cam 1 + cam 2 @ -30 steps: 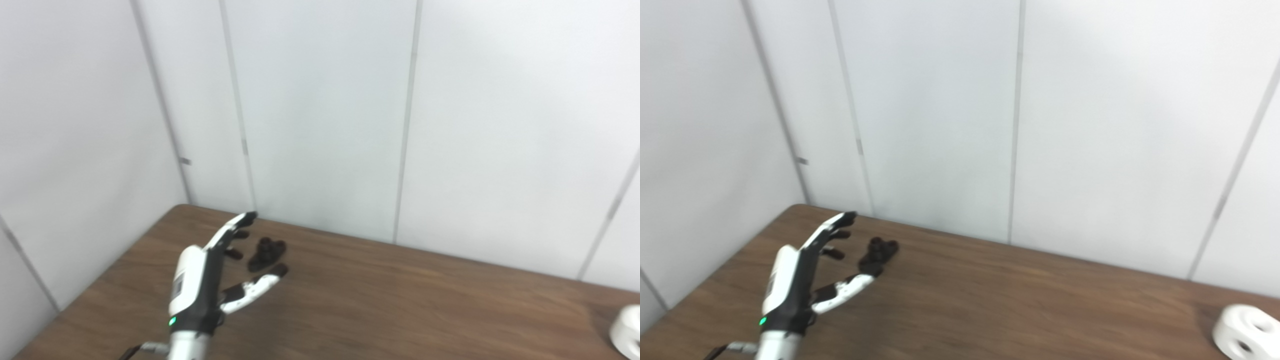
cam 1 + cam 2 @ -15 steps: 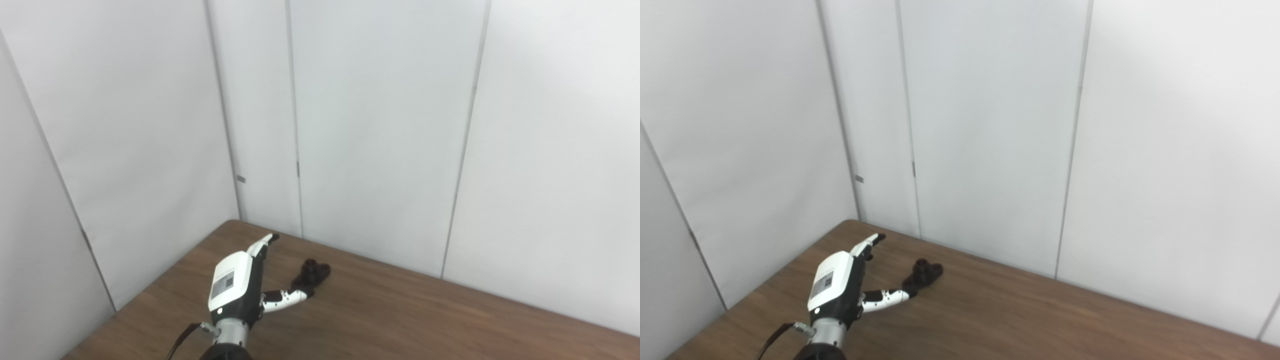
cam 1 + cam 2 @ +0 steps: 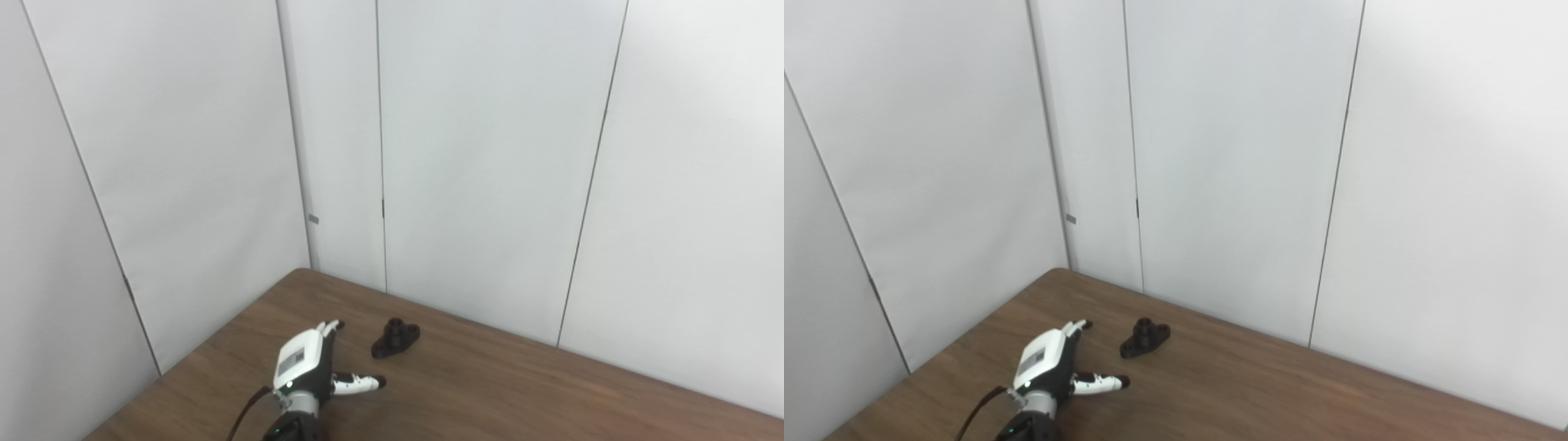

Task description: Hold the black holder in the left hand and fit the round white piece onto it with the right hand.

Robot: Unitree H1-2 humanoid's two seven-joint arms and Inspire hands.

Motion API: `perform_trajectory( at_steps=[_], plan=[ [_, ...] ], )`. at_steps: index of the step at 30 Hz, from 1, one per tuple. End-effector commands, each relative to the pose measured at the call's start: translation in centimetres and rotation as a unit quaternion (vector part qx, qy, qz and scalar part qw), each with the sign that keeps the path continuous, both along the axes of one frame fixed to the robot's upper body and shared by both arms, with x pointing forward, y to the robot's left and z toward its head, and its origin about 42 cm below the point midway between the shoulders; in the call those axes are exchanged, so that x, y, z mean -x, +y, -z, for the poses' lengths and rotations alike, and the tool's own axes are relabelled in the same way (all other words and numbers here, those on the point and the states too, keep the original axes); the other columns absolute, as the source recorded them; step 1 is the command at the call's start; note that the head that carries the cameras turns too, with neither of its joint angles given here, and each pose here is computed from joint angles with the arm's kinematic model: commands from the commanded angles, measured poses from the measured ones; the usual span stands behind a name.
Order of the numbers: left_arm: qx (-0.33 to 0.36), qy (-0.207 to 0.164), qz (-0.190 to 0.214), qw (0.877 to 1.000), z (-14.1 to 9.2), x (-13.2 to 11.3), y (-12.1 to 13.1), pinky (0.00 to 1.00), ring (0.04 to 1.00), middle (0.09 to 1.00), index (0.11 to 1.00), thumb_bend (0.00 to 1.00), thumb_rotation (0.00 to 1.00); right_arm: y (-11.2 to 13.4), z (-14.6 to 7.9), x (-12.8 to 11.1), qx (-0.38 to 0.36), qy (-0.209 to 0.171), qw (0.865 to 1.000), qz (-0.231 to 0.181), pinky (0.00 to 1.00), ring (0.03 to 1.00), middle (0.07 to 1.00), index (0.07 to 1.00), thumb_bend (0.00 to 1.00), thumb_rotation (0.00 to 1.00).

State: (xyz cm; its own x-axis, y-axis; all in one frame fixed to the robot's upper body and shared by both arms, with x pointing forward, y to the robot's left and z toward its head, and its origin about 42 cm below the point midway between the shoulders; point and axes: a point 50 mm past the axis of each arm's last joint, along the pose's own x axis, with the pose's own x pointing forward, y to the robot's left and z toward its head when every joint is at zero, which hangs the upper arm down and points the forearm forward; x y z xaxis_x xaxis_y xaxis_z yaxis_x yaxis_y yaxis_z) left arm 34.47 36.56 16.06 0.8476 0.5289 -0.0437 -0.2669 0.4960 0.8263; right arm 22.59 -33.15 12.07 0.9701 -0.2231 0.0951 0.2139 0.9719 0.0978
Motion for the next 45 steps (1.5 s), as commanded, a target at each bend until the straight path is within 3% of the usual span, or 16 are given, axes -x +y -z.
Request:
perform_trajectory(
  at_steps=[1,6,12,26,30,34,37,45],
  plan=[
    [-0.001,-0.014,-0.001,1.000,-1.3,-1.5,0.1,0.92,0.963,0.990,0.919,1.00,0.43,-0.5,0.0,0.3,0.005,-0.007,1.000,0.001,1.00,1.000,1.000,0.997,0.68,0.72],
    [0.013,0.001,-0.005,1.000,0.1,-2.6,-0.2,0.95,0.971,1.000,0.917,1.00,0.44,-0.3,-0.1,0.7,0.005,-0.007,1.000,0.004,1.00,1.000,1.000,0.983,0.69,0.72],
    [0.027,0.000,-0.017,0.999,1.5,-3.9,-0.8,1.00,0.997,1.000,0.905,1.00,0.40,-0.5,0.0,1.2,0.004,-0.008,1.000,0.004,1.00,1.000,1.000,0.990,0.69,0.73],
    [0.072,-0.039,-0.012,0.997,3.4,-7.5,-2.6,0.99,0.981,0.996,0.853,1.00,0.30,-0.6,-0.2,2.9,-0.003,-0.006,1.000,0.011,1.00,1.000,0.999,0.975,0.69,0.71],
    [0.059,-0.036,-0.013,0.998,4.0,-8.1,-3.2,0.93,0.961,0.977,0.840,1.00,0.30,-0.6,-0.3,3.4,-0.009,-0.003,1.000,0.012,1.00,1.000,1.000,0.985,0.72,0.71],
    [0.057,-0.032,-0.021,0.998,4.4,-8.6,-3.7,0.93,0.953,0.962,0.824,1.00,0.30,-0.7,-0.3,3.8,-0.008,-0.001,1.000,0.015,1.00,1.000,1.000,0.988,0.72,0.70],
    [0.060,-0.031,-0.023,0.997,4.5,-9.0,-4.1,0.99,0.959,0.961,0.818,1.00,0.30,-0.7,-0.5,4.1,-0.007,-0.002,1.000,0.013,1.00,1.000,1.000,0.988,0.72,0.71],
    [0.080,-0.010,-0.014,0.997,5.3,-9.5,-4.4,1.00,0.983,0.975,0.812,1.00,0.27,-0.7,-0.6,4.5,-0.016,-0.006,1.000,0.010,1.00,1.000,0.989,0.985,0.69,0.68]
  ],
)
